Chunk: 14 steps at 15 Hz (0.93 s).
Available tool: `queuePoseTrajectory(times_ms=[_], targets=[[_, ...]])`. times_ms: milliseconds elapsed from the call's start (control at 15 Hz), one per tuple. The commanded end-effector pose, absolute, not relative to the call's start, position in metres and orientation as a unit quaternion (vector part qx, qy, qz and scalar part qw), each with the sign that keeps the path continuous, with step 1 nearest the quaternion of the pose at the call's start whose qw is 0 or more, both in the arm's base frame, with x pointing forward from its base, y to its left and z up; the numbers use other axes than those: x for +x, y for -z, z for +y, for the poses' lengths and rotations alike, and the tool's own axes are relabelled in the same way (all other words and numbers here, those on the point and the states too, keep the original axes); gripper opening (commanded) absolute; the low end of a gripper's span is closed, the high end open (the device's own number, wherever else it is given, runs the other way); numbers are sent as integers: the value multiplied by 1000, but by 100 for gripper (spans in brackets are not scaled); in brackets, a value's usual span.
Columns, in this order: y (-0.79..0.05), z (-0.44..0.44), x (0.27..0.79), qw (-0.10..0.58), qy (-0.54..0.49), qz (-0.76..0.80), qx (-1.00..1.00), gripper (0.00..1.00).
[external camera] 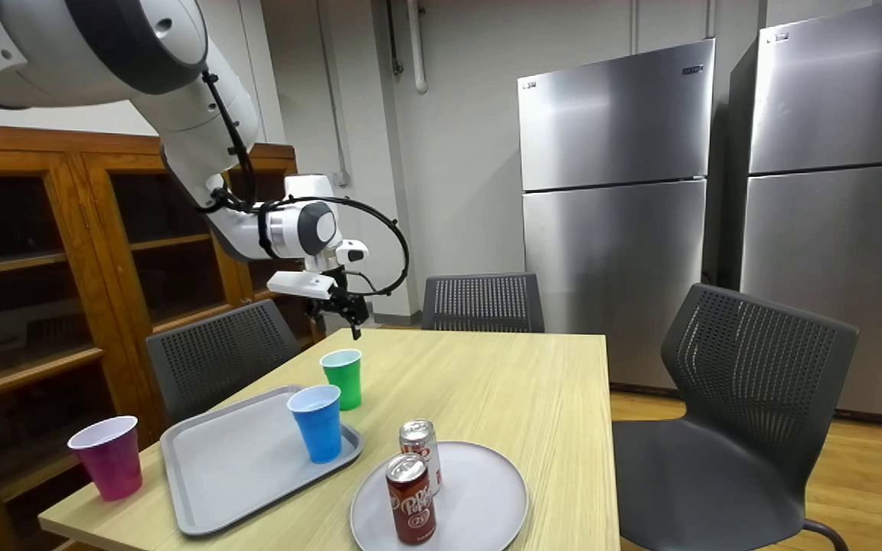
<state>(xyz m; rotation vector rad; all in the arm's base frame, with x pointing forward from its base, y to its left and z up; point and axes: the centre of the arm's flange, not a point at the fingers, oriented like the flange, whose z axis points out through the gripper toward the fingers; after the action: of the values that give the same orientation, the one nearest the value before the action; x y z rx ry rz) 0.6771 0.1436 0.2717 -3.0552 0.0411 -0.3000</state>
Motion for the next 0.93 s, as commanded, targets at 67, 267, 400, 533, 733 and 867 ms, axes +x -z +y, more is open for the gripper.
queuePoseTrajectory(times_ms=[67,267,400,533,733,867], targets=[[-288,144,640,30,85,-5,-996,100],[-290,146,626,30,82,-9,-996,100],[-291,150,617,31,81,-15,-996,100],[-291,156,607,31,78,-20,-996,100],[-290,160,593,31,71,-24,-997,100],[-289,160,584,29,68,-25,-997,100]])
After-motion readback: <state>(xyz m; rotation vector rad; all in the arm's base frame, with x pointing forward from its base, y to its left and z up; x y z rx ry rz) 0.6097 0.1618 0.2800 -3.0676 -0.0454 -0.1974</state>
